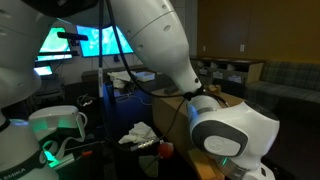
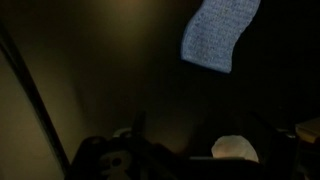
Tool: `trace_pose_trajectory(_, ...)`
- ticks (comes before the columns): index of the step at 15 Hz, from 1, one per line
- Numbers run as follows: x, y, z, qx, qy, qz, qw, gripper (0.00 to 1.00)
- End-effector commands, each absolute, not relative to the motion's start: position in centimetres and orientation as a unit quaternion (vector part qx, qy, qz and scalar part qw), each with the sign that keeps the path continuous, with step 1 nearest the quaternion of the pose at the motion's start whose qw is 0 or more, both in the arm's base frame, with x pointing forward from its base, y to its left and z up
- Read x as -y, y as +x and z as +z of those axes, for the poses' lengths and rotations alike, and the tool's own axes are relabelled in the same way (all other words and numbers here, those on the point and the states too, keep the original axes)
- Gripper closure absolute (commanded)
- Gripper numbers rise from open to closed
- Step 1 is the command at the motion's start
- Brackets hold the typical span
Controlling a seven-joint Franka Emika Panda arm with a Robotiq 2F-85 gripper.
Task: Swap the things on the box with the things on the table
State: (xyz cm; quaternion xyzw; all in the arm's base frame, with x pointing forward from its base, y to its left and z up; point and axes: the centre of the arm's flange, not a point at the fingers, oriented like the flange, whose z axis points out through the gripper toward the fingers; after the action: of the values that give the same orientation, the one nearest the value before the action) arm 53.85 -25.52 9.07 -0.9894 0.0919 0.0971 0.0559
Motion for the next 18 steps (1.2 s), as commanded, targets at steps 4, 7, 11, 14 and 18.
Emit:
trace_pose_trajectory(4,24.9,52.1,4.9,-0.061,-0.987,0.121,0.083,0.00)
trace_pose_trajectory(7,24.3,51.1,3.1,-0.048,-0.985,0.137,0.094,0.00)
trace_pose_trajectory(11,23.1,49.3,1.3,-0.028,-0.983,0.149,0.106,0.00)
trace_pose_trajectory(14,22.5,48.2,-0.2,-0.020,-0.981,0.158,0.108,0.00)
trace_pose_trajectory(18,22.4,48.0,-1.9,-0.023,-0.982,0.154,0.104,0.00)
